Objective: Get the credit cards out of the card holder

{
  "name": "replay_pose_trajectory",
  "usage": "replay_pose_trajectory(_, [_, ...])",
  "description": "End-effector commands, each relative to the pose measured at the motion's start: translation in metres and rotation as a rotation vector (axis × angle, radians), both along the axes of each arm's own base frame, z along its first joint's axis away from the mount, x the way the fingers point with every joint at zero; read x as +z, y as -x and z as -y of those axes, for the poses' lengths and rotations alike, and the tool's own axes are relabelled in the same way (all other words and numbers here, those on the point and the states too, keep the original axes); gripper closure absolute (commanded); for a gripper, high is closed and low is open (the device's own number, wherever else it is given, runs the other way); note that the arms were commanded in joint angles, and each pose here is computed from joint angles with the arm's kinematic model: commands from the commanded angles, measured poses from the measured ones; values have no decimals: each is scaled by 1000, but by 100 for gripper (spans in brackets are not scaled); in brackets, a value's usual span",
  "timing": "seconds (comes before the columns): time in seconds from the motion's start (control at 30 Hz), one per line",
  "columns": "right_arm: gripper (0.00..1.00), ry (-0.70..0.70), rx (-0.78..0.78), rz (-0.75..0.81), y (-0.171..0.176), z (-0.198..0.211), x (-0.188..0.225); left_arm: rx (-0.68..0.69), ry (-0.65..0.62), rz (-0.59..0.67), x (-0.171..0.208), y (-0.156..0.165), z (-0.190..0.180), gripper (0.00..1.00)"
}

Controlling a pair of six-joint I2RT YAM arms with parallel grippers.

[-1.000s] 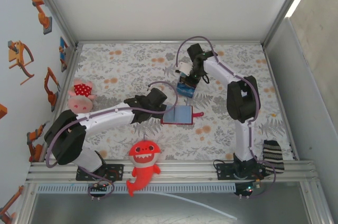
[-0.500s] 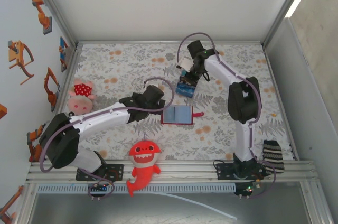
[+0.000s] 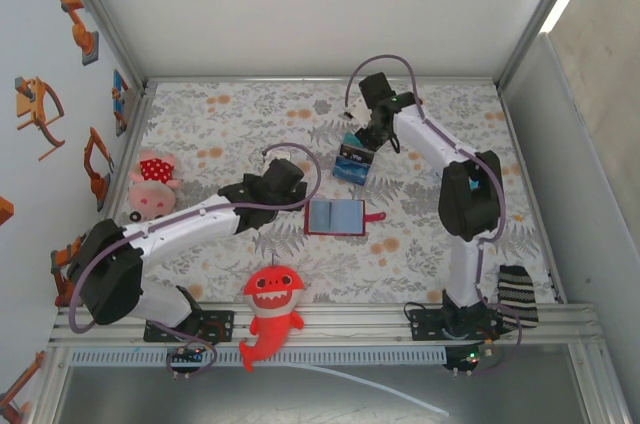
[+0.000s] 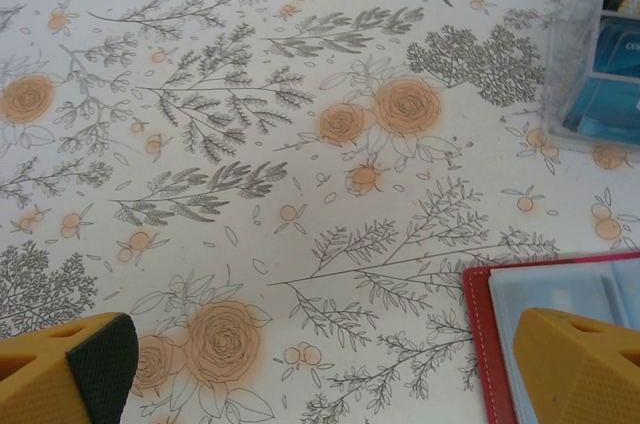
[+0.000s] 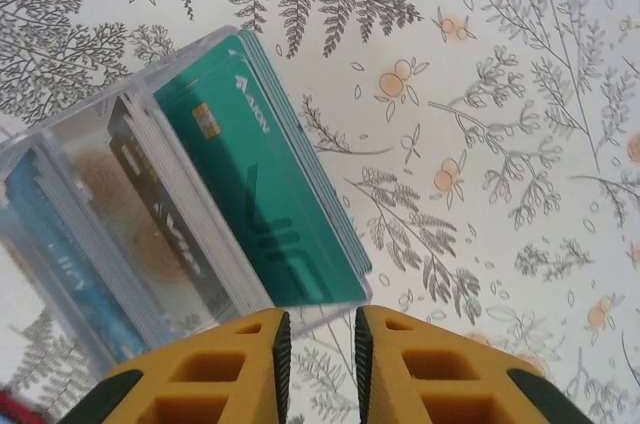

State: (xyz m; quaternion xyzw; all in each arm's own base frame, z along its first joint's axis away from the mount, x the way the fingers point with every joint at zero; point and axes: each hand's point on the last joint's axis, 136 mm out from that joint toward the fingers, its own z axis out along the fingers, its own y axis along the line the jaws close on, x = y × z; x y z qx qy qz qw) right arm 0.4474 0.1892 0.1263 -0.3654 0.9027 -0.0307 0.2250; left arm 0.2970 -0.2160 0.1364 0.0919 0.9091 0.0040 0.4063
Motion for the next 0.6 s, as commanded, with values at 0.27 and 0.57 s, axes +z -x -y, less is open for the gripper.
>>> replay_pose_trajectory(0.27, [60,-216,-271,21,76,-26,18,289,175,122,15,-5,-62,3])
replay_pose_trajectory(0.57, [57,-274,-265,-42,140,-79,-12,440,268,187,16,4,-104,3])
